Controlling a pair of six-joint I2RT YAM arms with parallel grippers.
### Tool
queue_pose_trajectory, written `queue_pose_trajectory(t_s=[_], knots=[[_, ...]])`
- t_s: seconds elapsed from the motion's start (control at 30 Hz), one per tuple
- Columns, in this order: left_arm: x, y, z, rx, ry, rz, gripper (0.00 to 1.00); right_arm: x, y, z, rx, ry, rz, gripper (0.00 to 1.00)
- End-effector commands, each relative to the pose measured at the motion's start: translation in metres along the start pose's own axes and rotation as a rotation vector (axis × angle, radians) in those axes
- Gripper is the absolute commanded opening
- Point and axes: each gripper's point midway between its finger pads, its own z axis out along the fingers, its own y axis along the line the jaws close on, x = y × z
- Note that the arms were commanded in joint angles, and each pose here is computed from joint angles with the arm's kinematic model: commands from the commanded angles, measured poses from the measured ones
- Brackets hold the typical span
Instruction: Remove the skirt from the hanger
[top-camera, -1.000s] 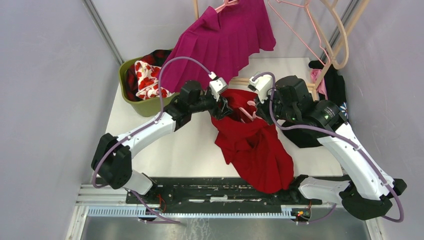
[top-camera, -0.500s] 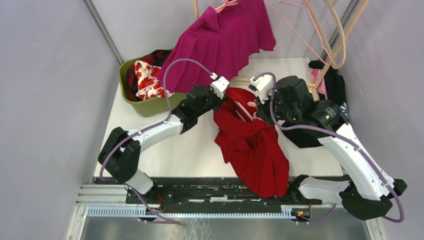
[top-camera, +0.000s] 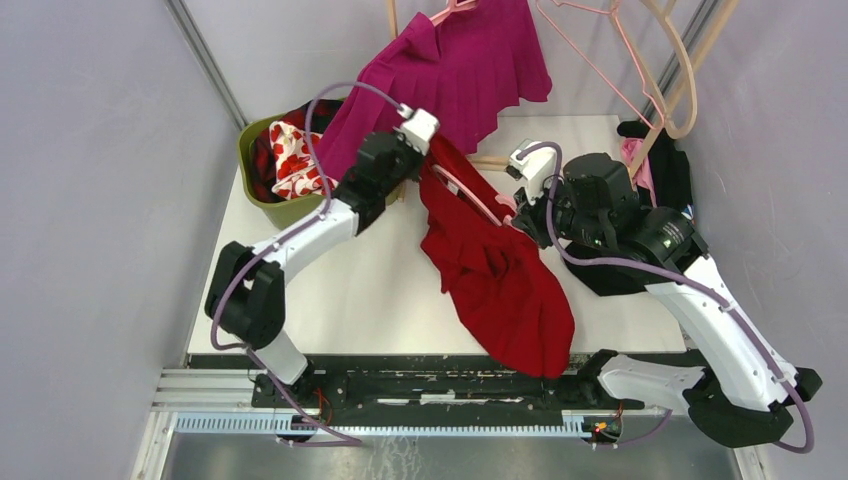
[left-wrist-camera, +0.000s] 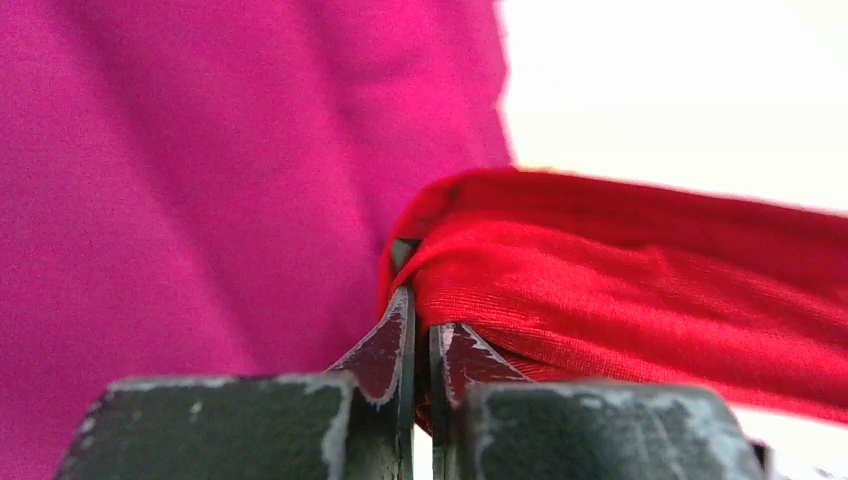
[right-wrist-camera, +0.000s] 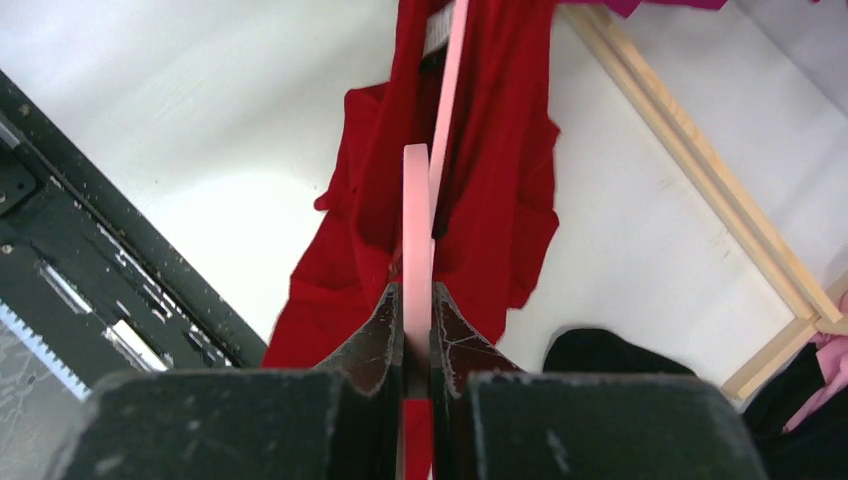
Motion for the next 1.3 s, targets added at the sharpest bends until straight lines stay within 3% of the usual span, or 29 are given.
queue_pose_trajectory(t_s=[0.0,0.13,0.23,0.33,0.47,0.67,0.8,1.07,1.27], knots=[[-0.051,0.116,0.002,-0.245,-0.124,0.01,0.03,0.004,0.006,-0.013,-0.024,-0.024,0.002,0.01],[-0.041,0.151,0.016,-0.286,-0.101,0.006,0.03,0.013,0.008,-0.019,-0.03,0.006,0.004,0.01],[-0.026,0.143,0.023,-0.238,-0.083,-0.057,0.03,0.005,0.001,-0.024,0.006,-0.029,0.0,0.01],[-0.015,0.103,0.026,-0.113,-0.063,-0.129,0.03,-0.011,-0.01,-0.02,0.066,-0.094,0.021,0.01],[-0.007,0.033,0.017,0.058,0.004,-0.122,0.03,-0.041,-0.026,-0.005,0.149,-0.213,0.048,0.01],[-0.022,-0.081,-0.026,0.36,0.06,-0.136,0.03,-0.107,-0.041,0.01,0.202,-0.398,0.043,0.01],[-0.022,-0.122,-0.052,0.458,0.086,-0.148,0.03,-0.149,-0.052,0.006,0.248,-0.538,0.074,0.01],[-0.003,-0.138,-0.064,0.481,0.13,-0.169,0.03,-0.189,-0.064,-0.011,0.297,-0.701,0.134,0.01],[-0.01,-0.14,-0.067,0.48,0.132,-0.149,0.03,-0.183,-0.075,-0.008,0.366,-0.7,0.151,0.01]])
